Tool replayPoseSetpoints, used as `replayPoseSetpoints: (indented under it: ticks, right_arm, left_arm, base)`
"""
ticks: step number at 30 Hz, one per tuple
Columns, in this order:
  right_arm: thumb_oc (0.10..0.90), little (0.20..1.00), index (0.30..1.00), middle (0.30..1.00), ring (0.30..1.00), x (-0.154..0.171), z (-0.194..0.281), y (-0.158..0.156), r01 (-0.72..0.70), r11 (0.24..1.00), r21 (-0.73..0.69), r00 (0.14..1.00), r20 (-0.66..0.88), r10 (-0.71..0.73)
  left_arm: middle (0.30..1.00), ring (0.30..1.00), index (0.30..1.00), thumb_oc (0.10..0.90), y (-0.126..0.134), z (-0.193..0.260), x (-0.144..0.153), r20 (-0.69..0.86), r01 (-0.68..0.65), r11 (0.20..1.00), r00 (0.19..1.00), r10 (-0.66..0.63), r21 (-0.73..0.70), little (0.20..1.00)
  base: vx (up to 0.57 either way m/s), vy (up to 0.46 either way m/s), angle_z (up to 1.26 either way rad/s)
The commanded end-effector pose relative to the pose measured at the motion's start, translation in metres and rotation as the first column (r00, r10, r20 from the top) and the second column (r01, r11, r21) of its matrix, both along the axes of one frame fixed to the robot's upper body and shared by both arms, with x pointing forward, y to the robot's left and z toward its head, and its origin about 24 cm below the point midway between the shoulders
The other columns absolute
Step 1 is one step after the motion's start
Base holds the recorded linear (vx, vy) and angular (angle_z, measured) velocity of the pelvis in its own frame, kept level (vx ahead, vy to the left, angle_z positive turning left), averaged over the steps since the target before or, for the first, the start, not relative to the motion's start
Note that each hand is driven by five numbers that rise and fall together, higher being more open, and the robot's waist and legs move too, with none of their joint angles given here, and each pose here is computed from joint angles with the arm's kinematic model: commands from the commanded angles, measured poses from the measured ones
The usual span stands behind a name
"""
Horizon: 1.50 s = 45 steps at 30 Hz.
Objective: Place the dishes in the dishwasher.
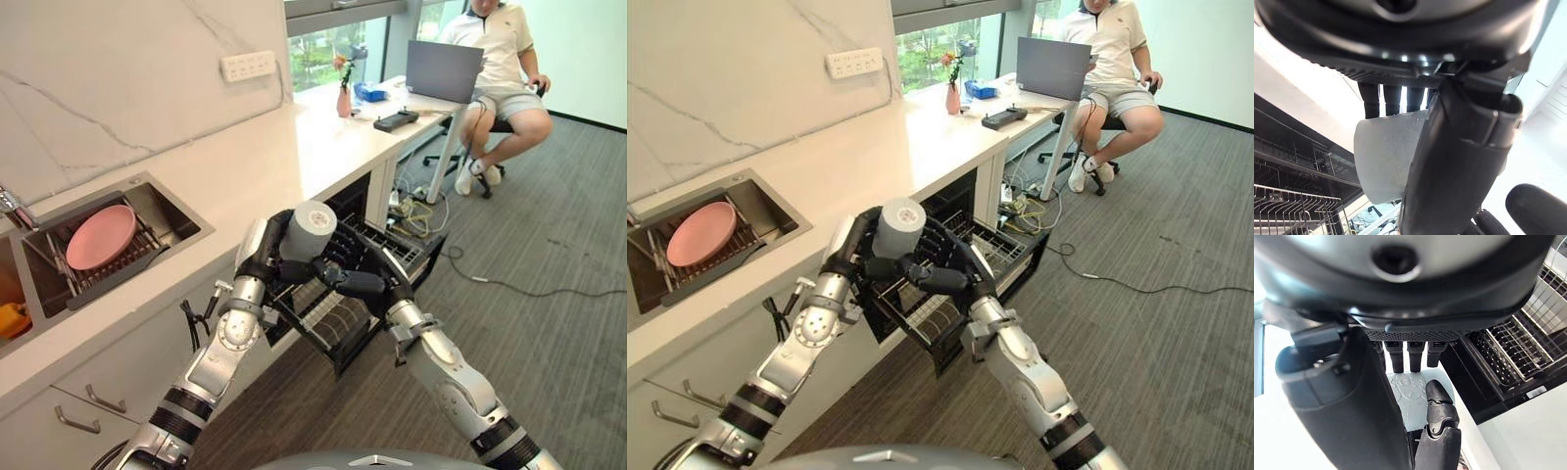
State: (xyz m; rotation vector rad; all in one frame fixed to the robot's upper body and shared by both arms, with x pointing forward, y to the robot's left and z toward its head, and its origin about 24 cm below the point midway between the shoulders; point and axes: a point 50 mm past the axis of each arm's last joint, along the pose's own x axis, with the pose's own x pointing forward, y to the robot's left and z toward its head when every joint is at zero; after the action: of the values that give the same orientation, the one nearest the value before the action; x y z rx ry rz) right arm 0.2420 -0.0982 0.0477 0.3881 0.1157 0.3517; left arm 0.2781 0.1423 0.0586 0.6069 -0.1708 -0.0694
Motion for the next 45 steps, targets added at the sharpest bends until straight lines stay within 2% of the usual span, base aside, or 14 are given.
replayPoseSetpoints:
  ticks: [1,6,14,19,21,27,35,41,45]
  right_arm:
    - [0.800,0.900,0.900,0.900,0.900,0.017,0.077,0.032,-0.113,0.982,0.151,0.943,0.327,0.058]
    - [0.800,0.900,0.900,0.900,0.900,0.020,0.083,0.058,-0.142,0.959,0.244,0.956,0.286,0.069]
    - [0.800,0.900,0.900,0.900,0.900,0.028,0.081,0.083,-0.117,0.942,0.314,0.979,0.194,0.057]
    - [0.800,0.900,0.900,0.900,0.900,0.028,0.078,0.105,-0.117,0.930,0.347,0.990,0.120,0.080]
    - [0.800,0.900,0.900,0.900,0.900,0.028,0.077,0.124,-0.141,0.937,0.319,0.989,0.096,0.116]
    - [0.800,0.900,0.900,0.900,0.900,0.029,0.068,0.145,-0.140,0.950,0.280,0.990,0.037,0.135]
    - [0.800,0.900,0.900,0.900,0.900,0.048,0.070,0.141,-0.037,0.965,0.258,0.999,0.026,0.032]
    - [0.800,0.900,0.900,0.900,0.900,0.066,0.073,0.128,0.095,0.950,0.296,0.995,-0.013,-0.096]
    - [0.800,0.900,0.900,0.900,0.900,0.069,0.069,0.125,0.140,0.945,0.297,0.990,-0.051,-0.131]
  left_arm:
    - [0.300,0.300,0.300,0.400,-0.029,0.066,0.032,0.290,0.083,0.996,0.953,-0.083,0.014,0.300]
    - [0.300,0.300,0.300,0.400,-0.046,0.059,0.030,0.261,0.110,0.993,0.961,-0.094,-0.046,0.300]
    - [0.300,0.300,0.300,0.400,-0.067,0.053,0.033,0.231,0.121,0.990,0.968,-0.100,-0.079,0.300]
    - [0.300,0.300,0.300,0.400,-0.083,0.053,0.037,0.248,0.125,0.992,0.962,-0.118,-0.010,0.300]
    - [0.300,0.300,0.300,0.400,-0.100,0.052,0.039,0.259,0.146,0.989,0.954,-0.151,0.039,0.300]
    - [0.300,0.300,0.300,0.400,-0.124,0.053,0.038,0.272,0.189,0.980,0.941,-0.201,0.069,0.300]
    - [0.300,0.300,0.300,0.400,-0.133,0.057,0.041,0.298,0.185,0.980,0.934,-0.197,0.068,0.300]
    - [0.300,0.300,0.300,0.400,-0.132,0.053,0.042,0.276,0.182,0.983,0.944,-0.183,0.030,0.300]
    - [0.300,0.300,0.300,0.400,-0.135,0.051,0.040,0.262,0.192,0.981,0.946,-0.192,0.026,0.300]
  base:
    - [0.02,0.020,0.05]
    - [0.00,0.020,0.07]
    - [0.00,0.016,0.04]
    - [-0.01,0.028,0.09]
    - [-0.02,0.040,0.05]
    - [-0.01,0.022,0.07]
    - [0.00,0.005,0.01]
    - [0.00,0.000,0.00]
    - [0.00,0.000,0.00]
